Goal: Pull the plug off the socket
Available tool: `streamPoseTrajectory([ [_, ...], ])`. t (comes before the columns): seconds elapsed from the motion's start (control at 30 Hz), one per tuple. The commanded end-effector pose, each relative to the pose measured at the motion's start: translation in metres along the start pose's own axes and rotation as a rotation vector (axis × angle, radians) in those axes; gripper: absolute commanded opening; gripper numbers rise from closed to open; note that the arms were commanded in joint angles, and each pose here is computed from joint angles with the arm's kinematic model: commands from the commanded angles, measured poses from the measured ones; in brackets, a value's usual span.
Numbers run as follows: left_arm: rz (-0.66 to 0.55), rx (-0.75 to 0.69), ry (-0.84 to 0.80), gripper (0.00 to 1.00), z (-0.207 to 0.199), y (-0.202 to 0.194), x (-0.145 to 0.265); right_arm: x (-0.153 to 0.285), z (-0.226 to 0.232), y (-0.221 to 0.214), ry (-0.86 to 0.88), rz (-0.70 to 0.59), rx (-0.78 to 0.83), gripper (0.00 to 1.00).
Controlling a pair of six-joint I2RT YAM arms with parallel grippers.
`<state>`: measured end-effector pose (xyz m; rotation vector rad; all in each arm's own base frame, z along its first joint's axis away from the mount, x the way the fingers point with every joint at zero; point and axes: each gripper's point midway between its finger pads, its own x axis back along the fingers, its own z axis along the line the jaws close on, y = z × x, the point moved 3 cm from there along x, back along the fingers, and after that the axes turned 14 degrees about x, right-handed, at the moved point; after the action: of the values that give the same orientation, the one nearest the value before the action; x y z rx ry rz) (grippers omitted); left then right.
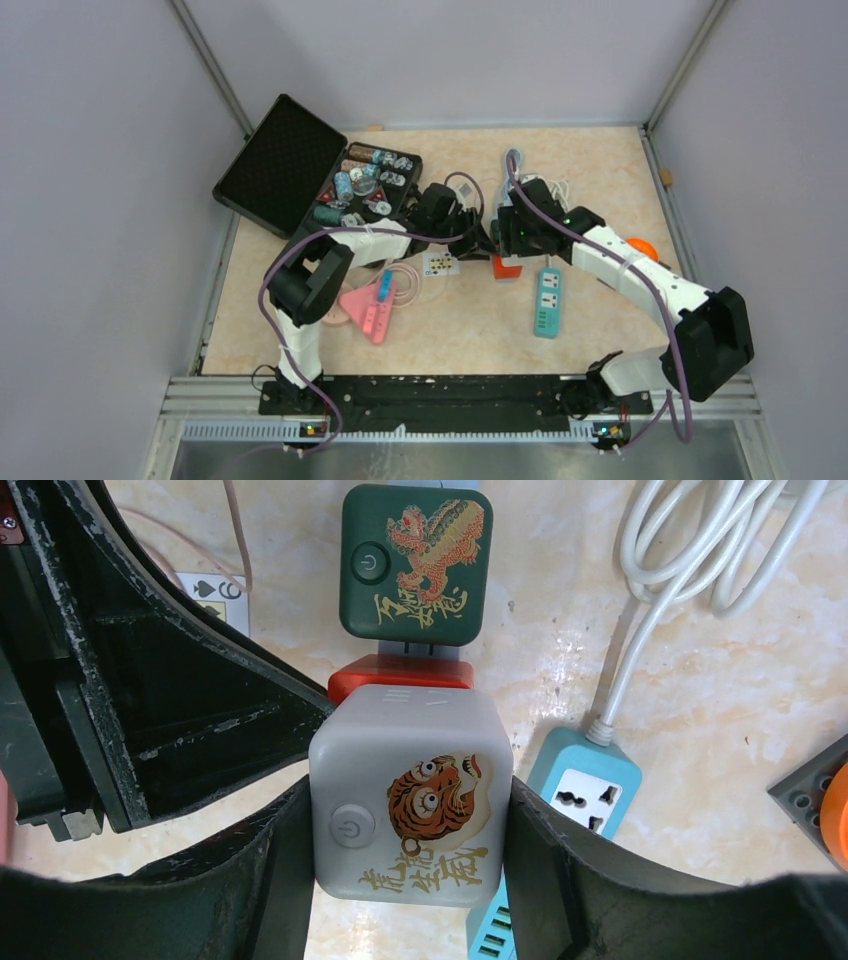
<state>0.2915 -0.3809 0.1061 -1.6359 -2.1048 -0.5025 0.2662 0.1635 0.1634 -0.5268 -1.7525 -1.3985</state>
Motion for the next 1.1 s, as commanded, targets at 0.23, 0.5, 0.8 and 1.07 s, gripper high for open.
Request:
streamPoseTrajectory([
  [0.23,0.023,0.063,0.331,0.35,0.095,-0.018,-0.007,0.050,0.013,0.067,0.153,-0.224,-0.128,0.00],
  [0.5,0.010,0.024,0.370,0.35,0.095,-0.014,-0.003,0.016,0.012,0.039,-0.033,-0.101,0.021,0.00],
  [0.8,0.001,0.022,0.405,0.35,0.100,-0.012,-0.002,0.030,-0.008,0.050,0.064,-0.149,-0.047,0.00],
  [1.07,0.003,0.024,0.486,0.34,0.113,-0.011,-0.001,0.015,0.015,0.037,0.044,-0.095,0.048,0.00],
])
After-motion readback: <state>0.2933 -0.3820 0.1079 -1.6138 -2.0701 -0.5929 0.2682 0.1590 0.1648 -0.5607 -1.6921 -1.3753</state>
